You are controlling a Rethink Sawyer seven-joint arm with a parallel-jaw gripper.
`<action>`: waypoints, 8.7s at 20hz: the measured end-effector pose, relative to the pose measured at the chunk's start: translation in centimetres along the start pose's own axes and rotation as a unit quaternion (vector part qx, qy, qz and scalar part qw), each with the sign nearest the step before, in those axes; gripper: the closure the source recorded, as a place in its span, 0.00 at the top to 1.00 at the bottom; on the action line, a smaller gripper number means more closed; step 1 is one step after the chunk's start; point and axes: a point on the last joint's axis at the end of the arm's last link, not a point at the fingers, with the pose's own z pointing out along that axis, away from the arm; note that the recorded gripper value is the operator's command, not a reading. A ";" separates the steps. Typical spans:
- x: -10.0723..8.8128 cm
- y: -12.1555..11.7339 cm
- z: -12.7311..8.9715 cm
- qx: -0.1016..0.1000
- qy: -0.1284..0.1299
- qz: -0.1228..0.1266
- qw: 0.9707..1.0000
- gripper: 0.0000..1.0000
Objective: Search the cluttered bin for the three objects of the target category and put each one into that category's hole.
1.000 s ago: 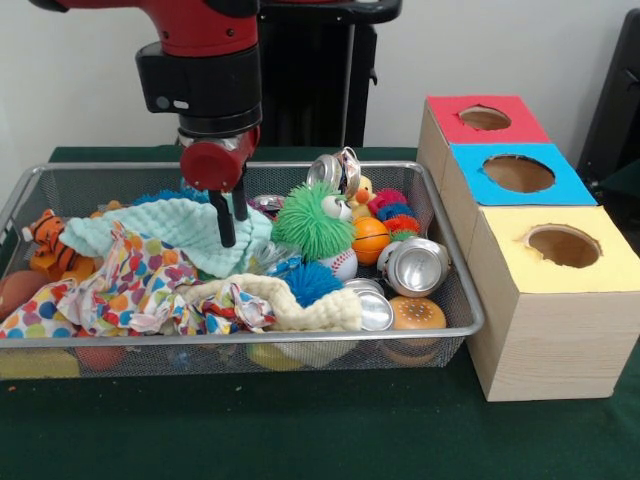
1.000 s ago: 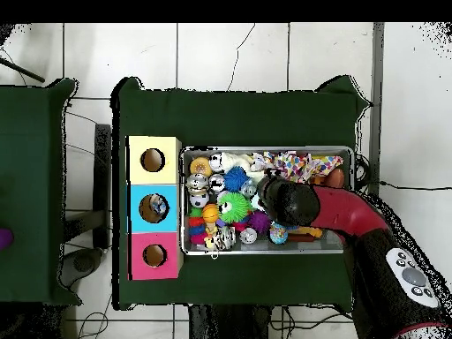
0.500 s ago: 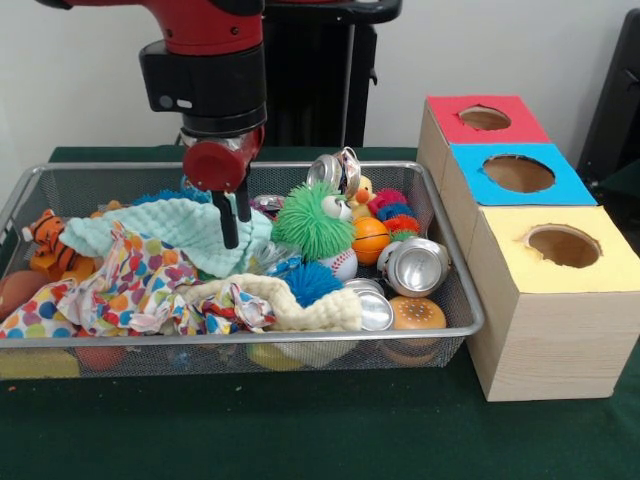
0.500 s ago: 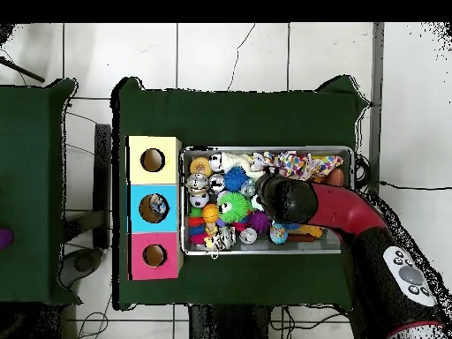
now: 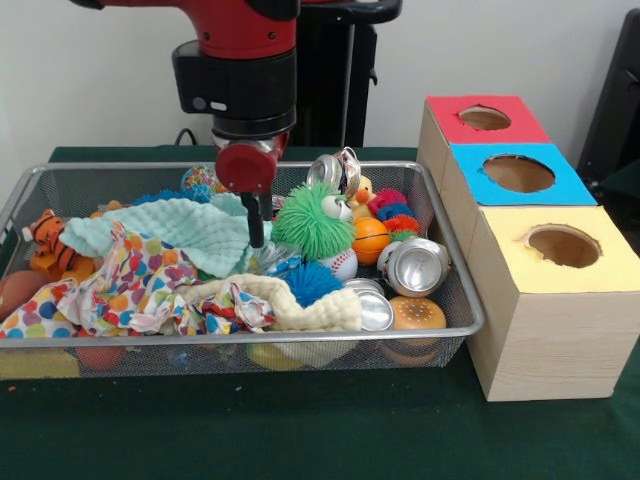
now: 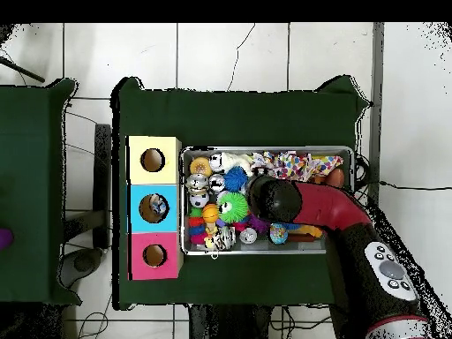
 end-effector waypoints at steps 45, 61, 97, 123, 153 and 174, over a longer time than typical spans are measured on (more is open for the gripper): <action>1.2 -1.0 1.1 0.050 -0.020 0.050 0.997 1.00; 4.3 0.4 4.4 0.081 -0.039 0.092 0.992 1.00; 3.2 1.4 3.0 0.070 -0.038 0.081 0.993 1.00; 1.8 1.7 3.4 0.066 -0.039 0.070 0.995 1.00; 1.1 3.3 8.2 0.090 -0.056 0.088 0.991 1.00; 2.1 3.7 7.5 0.089 -0.064 0.101 0.989 0.00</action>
